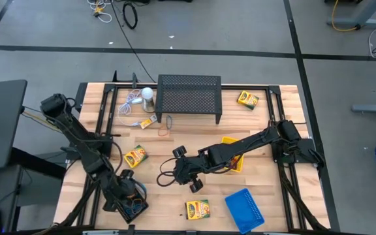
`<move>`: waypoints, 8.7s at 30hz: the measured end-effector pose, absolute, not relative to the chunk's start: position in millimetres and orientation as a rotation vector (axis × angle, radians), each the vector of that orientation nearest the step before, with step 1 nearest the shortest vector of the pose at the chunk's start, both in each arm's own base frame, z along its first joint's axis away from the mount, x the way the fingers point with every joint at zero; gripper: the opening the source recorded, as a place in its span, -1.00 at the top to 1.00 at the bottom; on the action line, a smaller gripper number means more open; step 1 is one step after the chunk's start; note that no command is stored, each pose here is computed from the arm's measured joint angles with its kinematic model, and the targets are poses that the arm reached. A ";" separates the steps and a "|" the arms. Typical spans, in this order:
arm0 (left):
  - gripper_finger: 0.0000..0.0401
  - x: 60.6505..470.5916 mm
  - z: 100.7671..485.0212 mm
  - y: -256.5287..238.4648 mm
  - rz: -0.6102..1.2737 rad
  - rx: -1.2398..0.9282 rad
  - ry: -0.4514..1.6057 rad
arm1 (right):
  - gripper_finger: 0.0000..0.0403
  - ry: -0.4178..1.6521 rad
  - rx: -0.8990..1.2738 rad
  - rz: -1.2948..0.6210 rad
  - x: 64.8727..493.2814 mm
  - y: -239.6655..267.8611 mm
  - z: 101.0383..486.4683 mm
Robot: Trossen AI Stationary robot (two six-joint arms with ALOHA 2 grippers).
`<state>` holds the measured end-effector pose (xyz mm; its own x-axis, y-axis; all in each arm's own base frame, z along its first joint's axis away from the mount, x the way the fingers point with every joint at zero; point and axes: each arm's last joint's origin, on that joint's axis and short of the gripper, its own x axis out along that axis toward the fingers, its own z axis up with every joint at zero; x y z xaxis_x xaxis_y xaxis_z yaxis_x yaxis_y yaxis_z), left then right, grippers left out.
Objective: Pick & Place Office Desk Supplies
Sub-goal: Put the orange rubber band into the black basket, then move the black basket to the center of the table, then put the orange rubber band into the black basket
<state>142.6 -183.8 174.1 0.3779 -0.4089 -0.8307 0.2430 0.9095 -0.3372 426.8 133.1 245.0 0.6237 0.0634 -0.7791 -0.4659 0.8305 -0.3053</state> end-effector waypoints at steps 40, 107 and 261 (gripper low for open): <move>0.33 138.9 168.1 -169.6 -0.203 0.065 1.048 | 0.23 0.870 -0.498 0.329 425.3 133.2 243.8; 0.99 106.8 167.1 -186.5 -0.299 -0.268 1.453 | 0.34 1.064 -0.432 0.313 408.5 136.2 234.2; 0.20 264.9 124.0 56.2 0.213 0.177 1.242 | 0.44 0.363 -0.375 0.099 253.2 35.9 259.0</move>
